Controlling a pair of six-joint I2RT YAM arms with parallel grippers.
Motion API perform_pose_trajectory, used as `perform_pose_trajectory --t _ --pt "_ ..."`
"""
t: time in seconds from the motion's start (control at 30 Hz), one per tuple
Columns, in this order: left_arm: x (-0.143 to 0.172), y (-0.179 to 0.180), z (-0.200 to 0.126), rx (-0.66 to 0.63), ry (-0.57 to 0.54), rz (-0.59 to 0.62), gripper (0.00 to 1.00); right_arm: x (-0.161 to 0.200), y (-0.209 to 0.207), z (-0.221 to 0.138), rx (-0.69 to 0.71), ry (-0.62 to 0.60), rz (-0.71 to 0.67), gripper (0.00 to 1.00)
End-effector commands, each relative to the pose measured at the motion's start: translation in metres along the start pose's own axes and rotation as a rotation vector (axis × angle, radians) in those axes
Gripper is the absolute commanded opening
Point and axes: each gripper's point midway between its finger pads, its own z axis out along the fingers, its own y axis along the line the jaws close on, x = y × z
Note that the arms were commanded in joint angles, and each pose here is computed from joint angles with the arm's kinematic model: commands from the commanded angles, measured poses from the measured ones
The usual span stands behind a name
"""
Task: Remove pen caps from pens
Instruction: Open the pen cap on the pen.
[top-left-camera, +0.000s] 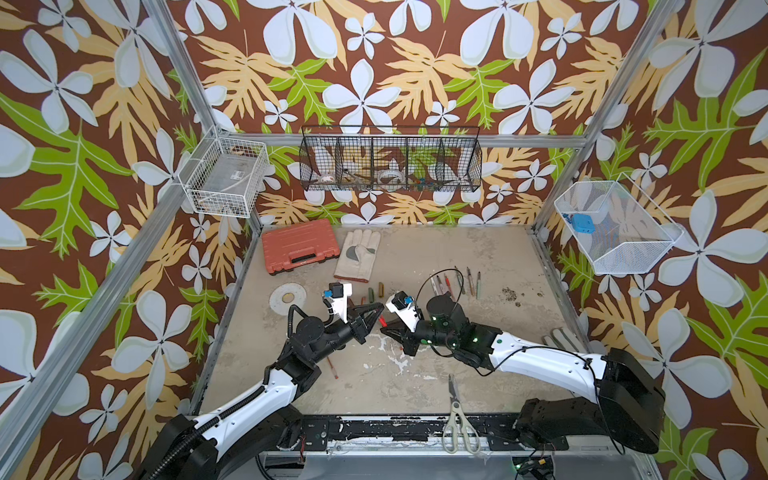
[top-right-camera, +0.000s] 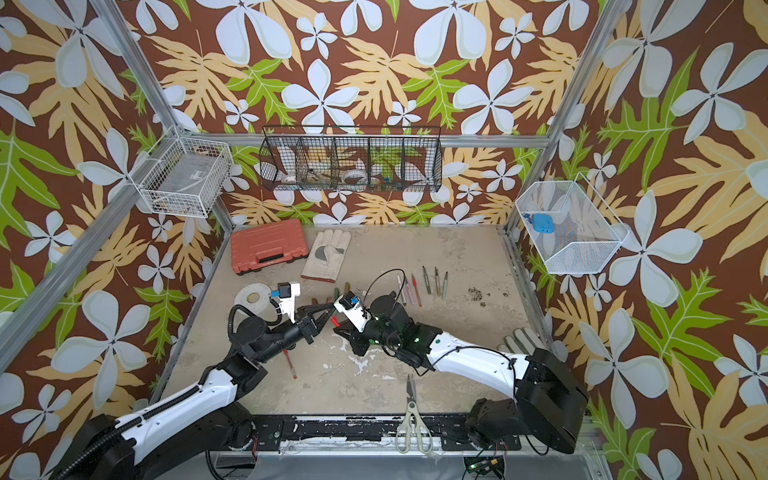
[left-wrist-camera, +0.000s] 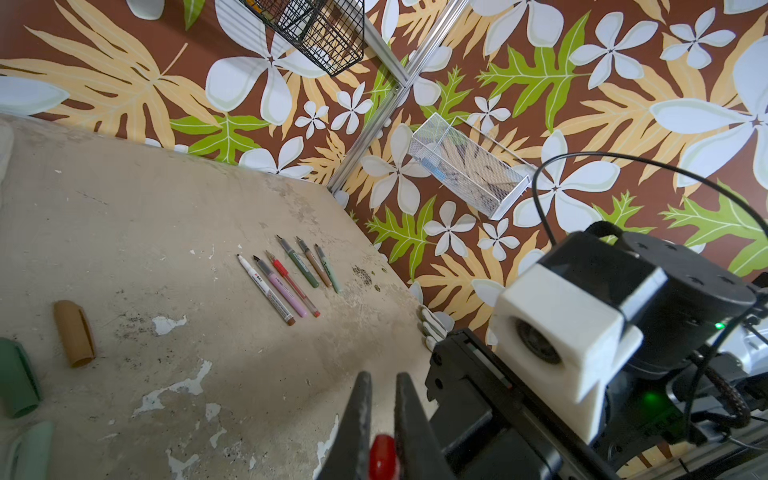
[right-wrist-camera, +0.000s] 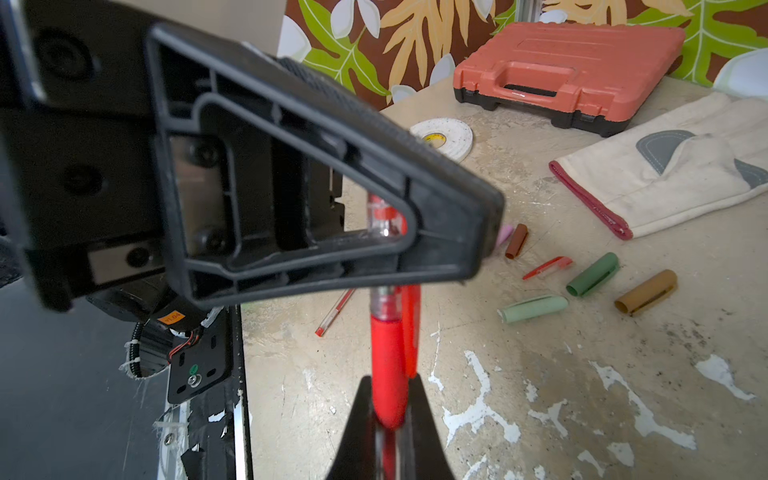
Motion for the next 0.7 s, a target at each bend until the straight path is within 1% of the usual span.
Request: perform_pose_trajectory --t 0.0,0.1,0.3,0.4,0.47,0.6,0.67 --pt "-0.023 0.017 -0.004 -0.091 -0.115 0.030 0.00 0.021 0.015 0.001 -0.120 0.084 0.021 0.00" --pt "-0.023 0.020 -0.004 -0.092 -0.115 0.026 0.00 0.027 0.031 0.004 -0.241 0.100 0.040 0.00" --pt "-0.025 0.023 -0.007 -0.094 -0.125 0.034 0.00 0.030 0.047 0.001 -0.392 0.082 0.083 0.00" --pt "-0.027 0.027 -0.009 -0.104 -0.133 0.030 0.00 0.033 0.046 0.002 -0.410 0.086 0.101 0.00" --pt "-0.027 0.030 -0.009 -0.112 -0.135 0.024 0.00 0.037 0.038 0.006 -0.363 0.103 0.107 0.00" --pt "-0.028 0.038 -0.009 -0.126 -0.135 -0.004 0.00 0.049 0.004 0.017 -0.078 0.171 0.042 0.00" --pt "-0.028 0.042 -0.010 -0.137 -0.137 -0.010 0.00 0.052 -0.010 0.018 0.018 0.181 0.033 0.00"
